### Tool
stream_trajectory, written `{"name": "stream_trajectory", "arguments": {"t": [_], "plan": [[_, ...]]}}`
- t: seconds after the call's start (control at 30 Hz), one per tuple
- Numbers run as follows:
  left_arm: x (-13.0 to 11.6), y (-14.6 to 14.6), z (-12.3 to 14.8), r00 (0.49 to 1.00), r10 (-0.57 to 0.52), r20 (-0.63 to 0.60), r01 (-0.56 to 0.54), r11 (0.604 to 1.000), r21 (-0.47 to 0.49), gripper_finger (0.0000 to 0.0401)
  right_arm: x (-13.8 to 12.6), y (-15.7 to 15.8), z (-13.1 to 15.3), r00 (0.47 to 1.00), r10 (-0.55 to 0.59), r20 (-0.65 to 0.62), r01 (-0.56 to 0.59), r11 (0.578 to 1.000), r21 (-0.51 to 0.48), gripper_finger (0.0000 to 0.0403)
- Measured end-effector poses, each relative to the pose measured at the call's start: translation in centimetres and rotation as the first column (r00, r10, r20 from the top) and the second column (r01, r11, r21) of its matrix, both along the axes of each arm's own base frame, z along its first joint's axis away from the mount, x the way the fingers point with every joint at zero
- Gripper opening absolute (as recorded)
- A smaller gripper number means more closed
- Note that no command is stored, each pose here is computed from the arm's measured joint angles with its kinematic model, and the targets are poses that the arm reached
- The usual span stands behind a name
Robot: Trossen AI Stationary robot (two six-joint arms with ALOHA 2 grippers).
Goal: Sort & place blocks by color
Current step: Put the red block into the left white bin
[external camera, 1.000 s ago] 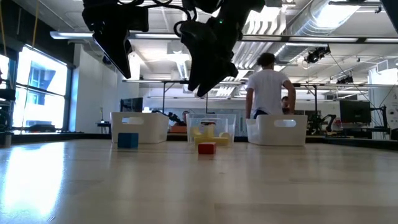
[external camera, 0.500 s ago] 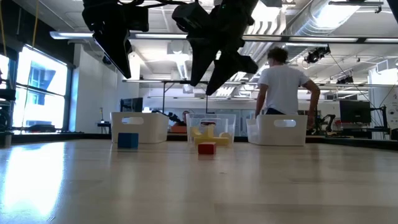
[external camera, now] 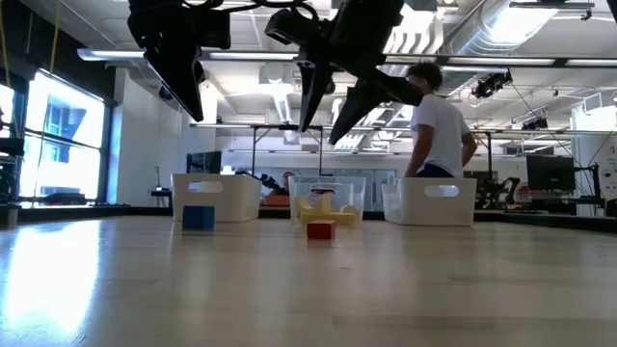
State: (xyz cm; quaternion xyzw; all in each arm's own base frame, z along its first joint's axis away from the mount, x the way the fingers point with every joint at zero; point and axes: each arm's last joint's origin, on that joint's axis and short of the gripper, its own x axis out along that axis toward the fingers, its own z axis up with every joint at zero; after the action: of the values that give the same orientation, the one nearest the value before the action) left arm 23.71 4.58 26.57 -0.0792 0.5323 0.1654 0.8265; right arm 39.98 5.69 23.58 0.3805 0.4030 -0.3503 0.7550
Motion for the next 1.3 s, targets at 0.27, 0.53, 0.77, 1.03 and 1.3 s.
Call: {"name": "stream_trajectory", "arguments": {"t": [0.27,0.53,0.77,1.03,1.3], "plan": [[0.1,0.0,0.0,1.0,0.004,0.004,-0.004,1.0,0.009,0.0196,0.3,0.6,-1.6,0.995,-0.092,-0.027,0.092,0.996,0.009,0.0167],[0.2,0.1,0.0,1.0,0.013,0.011,-0.013,0.999,0.031,0.0196,1.2,-0.6,-4.4,0.987,-0.124,-0.103,0.129,0.99,0.048,0.0167],[0.2,0.1,0.1,1.0,0.013,0.015,-0.013,0.999,0.032,0.0196,1.7,-1.8,-6.2,0.978,-0.138,-0.158,0.153,0.985,0.082,0.0167],[0.2,0.1,0.0,1.0,0.014,0.014,-0.014,0.999,0.033,0.0196,1.8,-2.6,-6.6,0.974,-0.156,-0.165,0.171,0.982,0.081,0.0167],[0.2,0.1,0.0,1.0,0.013,0.014,-0.014,0.999,0.033,0.0196,2.5,-2.7,-8.0,0.974,-0.164,-0.158,0.181,0.979,0.095,0.0167]]}}
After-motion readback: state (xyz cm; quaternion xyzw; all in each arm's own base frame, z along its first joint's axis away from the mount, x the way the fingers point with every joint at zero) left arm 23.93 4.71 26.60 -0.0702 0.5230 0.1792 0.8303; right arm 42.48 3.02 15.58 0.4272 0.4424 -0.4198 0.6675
